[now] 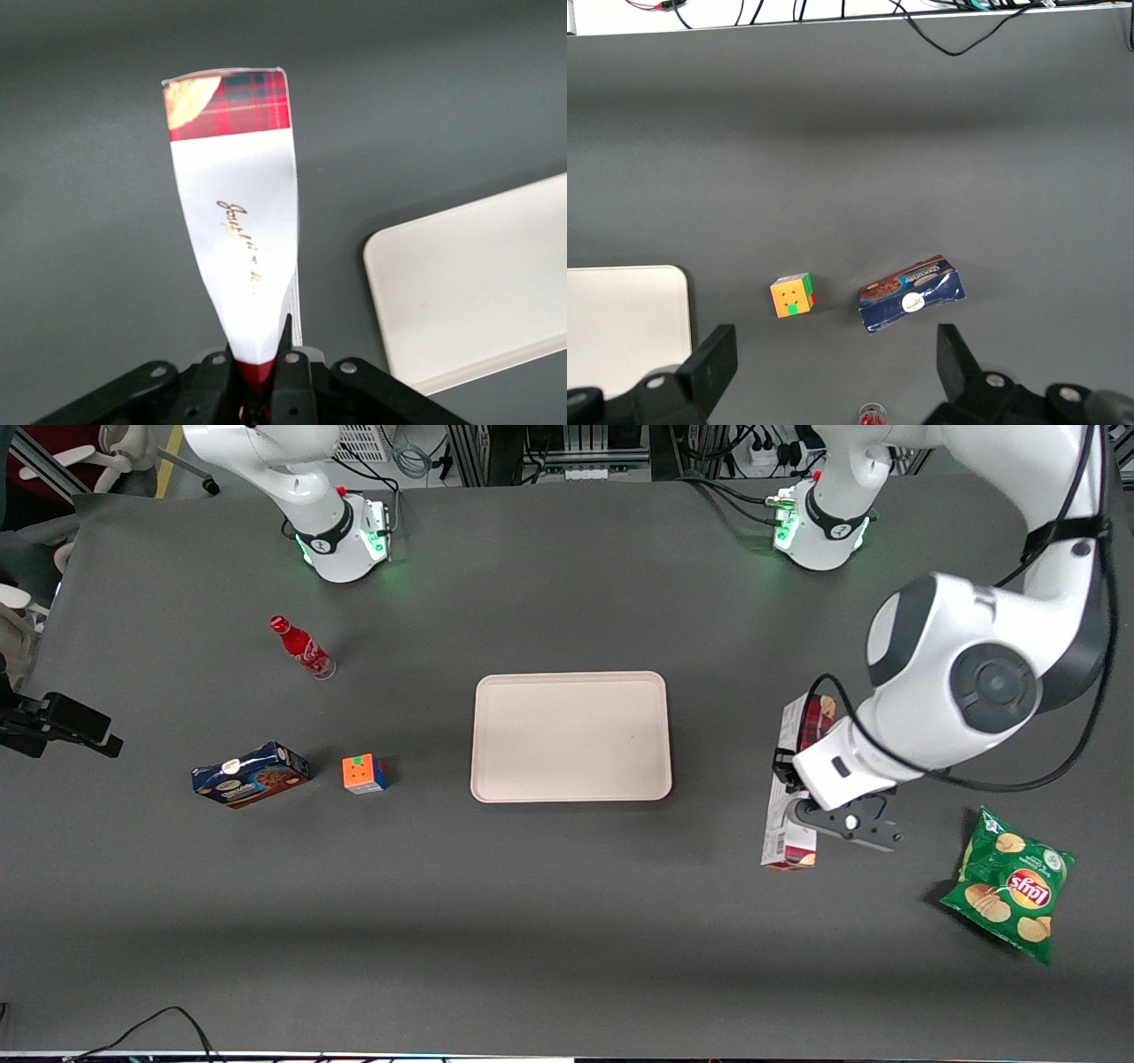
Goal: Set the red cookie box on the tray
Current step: 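Lift the box upright and carry it over the beige tray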
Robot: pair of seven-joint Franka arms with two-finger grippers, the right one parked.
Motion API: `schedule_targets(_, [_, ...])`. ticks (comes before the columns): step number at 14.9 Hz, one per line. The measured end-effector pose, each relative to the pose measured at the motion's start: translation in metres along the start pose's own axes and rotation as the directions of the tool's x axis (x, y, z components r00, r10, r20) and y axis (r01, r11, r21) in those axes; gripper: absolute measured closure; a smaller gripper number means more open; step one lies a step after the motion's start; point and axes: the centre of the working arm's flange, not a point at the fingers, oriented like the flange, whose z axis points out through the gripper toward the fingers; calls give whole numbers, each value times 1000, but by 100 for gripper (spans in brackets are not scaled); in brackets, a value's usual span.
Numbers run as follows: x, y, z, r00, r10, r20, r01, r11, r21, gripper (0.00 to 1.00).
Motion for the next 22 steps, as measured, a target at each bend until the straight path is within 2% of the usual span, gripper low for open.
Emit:
schedule_targets(3, [-10,45,-20,993,-118,-13,118,992,-37,87])
schedule_targets(6, [-23,113,-18,981,-194,8,194,979,-63,87])
schedule_targets(8, [-31,142,-8,979,-204,-3,204,979,-16,87])
schedule_targets(10, [-40,167,21,976,-212,-38,214,976,37,87])
schedule_targets(12, [-51,186,67,972,-222,-75,226,972,60,87])
schedule_targets(14, [-65,193,117,970,-217,-109,223,973,55,87])
schedule_targets(16, [-81,192,161,972,-200,-120,206,978,34,87])
schedule_targets(20, [-111,192,208,972,-214,-93,218,975,30,87])
schedule_targets(22, [-117,197,219,970,-222,-94,227,973,48,87])
